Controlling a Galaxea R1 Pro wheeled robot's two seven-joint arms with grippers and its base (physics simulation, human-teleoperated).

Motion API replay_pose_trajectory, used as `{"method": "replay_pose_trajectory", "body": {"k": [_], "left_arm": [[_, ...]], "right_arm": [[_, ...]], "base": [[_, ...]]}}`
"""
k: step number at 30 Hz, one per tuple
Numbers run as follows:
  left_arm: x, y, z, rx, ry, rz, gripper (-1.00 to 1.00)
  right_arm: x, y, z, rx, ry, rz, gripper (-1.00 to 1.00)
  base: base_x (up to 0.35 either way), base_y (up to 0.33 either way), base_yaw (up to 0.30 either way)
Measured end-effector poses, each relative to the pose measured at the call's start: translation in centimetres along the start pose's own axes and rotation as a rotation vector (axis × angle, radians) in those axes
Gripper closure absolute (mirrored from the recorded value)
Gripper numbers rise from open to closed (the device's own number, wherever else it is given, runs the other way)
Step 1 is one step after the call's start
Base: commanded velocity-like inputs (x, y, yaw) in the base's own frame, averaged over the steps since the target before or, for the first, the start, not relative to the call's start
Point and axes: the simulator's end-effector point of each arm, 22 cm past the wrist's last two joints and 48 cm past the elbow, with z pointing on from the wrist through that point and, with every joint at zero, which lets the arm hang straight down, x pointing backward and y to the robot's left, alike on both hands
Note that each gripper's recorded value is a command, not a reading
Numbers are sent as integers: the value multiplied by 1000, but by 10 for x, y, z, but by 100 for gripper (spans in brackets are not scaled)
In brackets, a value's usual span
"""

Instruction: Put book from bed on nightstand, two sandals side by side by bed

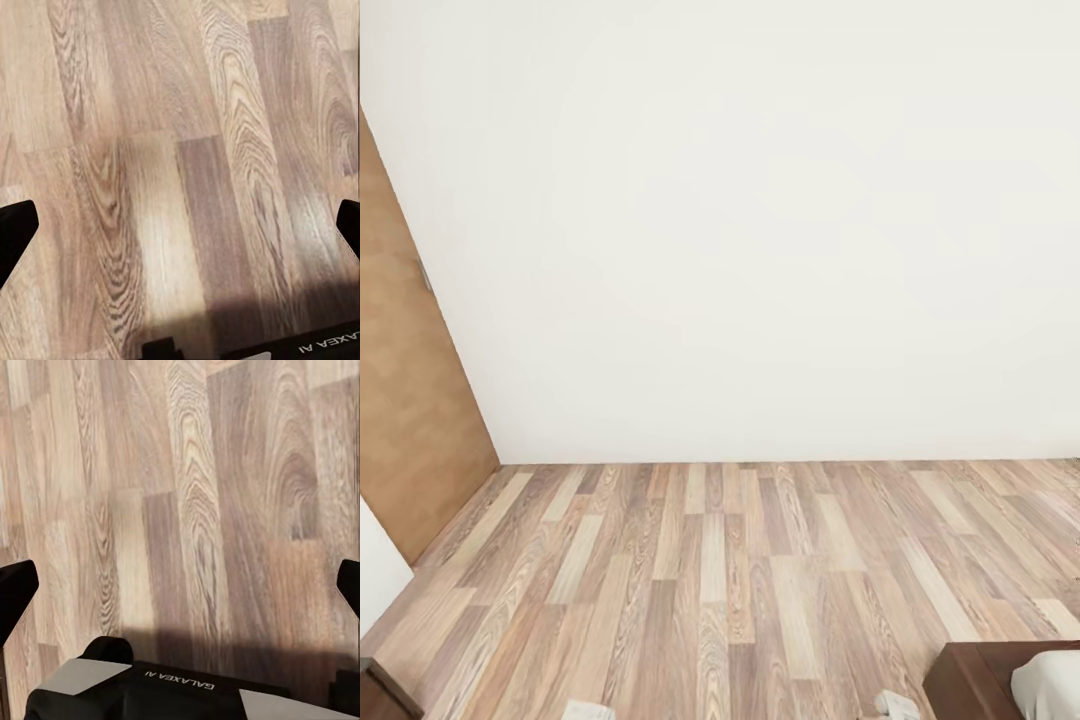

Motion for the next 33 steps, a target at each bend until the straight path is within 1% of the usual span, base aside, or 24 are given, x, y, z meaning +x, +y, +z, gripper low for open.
{"method": "replay_pose_trajectory", "body": {"k": [6,33], "left_arm": [[0,0,0,0,1,0,-100],[0,-1,0,2,-1,0,-100]], "right_arm": [[0,0,0,0,0,1,-100],[0,0,0,0,1,1,-100]], "base": [[53,0,-277],[1,0,-283]]}}
